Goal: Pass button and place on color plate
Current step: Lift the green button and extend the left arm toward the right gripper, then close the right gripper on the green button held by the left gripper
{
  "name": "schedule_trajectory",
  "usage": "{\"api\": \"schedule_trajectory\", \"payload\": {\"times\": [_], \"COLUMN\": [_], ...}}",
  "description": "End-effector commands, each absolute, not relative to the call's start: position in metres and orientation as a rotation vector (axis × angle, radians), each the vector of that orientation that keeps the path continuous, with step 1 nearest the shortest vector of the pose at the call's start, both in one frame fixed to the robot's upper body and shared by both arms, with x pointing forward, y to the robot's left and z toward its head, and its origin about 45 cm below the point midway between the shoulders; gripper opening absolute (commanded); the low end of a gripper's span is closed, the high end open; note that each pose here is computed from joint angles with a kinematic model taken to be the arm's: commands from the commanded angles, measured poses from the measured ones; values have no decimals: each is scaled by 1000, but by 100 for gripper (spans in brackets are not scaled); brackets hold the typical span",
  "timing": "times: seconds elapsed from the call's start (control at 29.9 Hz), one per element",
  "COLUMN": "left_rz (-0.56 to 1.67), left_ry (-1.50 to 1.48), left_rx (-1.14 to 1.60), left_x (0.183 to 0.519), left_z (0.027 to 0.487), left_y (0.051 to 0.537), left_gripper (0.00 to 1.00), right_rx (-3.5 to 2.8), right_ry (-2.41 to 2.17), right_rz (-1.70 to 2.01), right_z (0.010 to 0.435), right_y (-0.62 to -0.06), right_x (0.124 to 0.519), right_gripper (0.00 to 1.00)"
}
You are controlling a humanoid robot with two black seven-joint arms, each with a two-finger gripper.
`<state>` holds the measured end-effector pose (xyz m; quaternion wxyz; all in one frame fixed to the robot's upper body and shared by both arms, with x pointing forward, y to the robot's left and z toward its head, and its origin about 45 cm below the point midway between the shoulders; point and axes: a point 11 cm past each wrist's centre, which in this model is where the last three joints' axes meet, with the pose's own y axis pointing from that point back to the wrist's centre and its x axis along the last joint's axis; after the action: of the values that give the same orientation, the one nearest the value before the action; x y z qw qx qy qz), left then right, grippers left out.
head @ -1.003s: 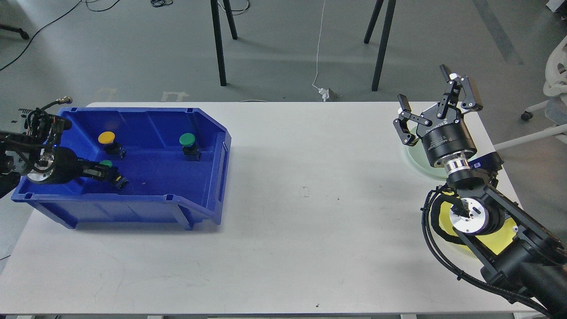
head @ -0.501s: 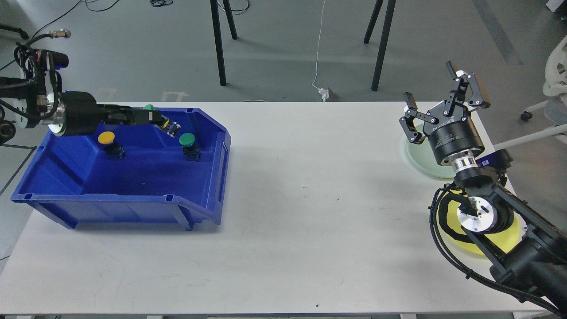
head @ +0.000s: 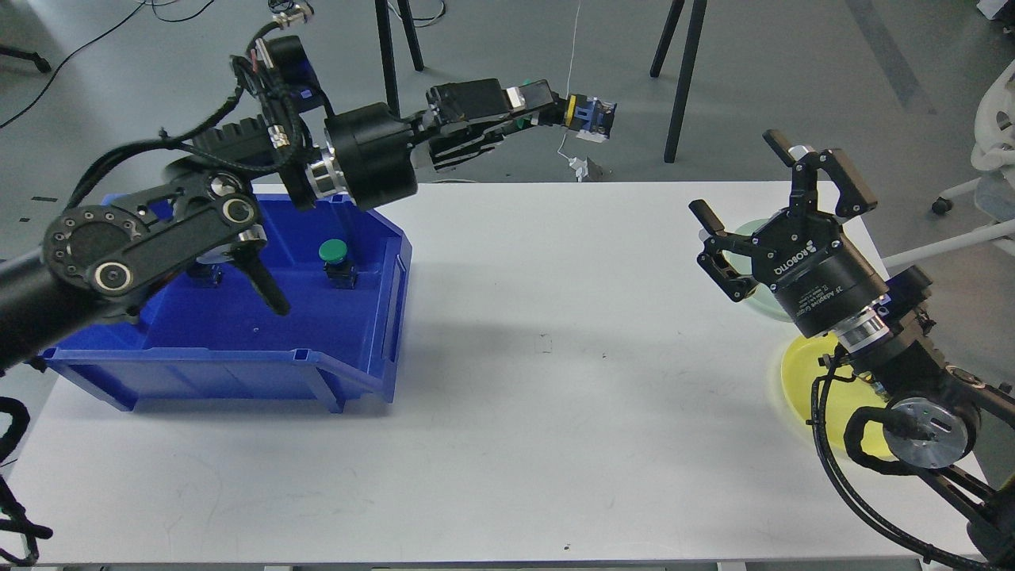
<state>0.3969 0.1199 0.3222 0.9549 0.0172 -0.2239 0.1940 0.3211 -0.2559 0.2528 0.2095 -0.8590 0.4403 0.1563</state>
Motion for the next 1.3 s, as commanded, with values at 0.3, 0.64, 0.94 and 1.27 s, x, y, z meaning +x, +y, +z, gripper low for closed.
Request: {"api": "schedule_trajectory", "payload": {"times": [0.3, 0.64, 0.94, 1.27], "left_rz": [421, 418, 399, 400], "left_ry": [-402, -421, -436, -446], "left_rx": [53, 78, 81, 101], "left_x": [390, 383, 380, 381], "left_z": [282, 269, 269, 264], "left_y": [109, 110, 105, 107], "left_gripper": [16, 16, 16, 16], "right_rx": [-2415, -2413, -2364, -2350], "right_ry": [1017, 1019, 1040, 1026], "right_rz": [530, 560, 614, 627], "right_z": [254, 244, 228, 228], "right_y": [-218, -210, -196, -187], "right_x": [311, 313, 318, 319], "right_gripper": [98, 98, 97, 84]}}
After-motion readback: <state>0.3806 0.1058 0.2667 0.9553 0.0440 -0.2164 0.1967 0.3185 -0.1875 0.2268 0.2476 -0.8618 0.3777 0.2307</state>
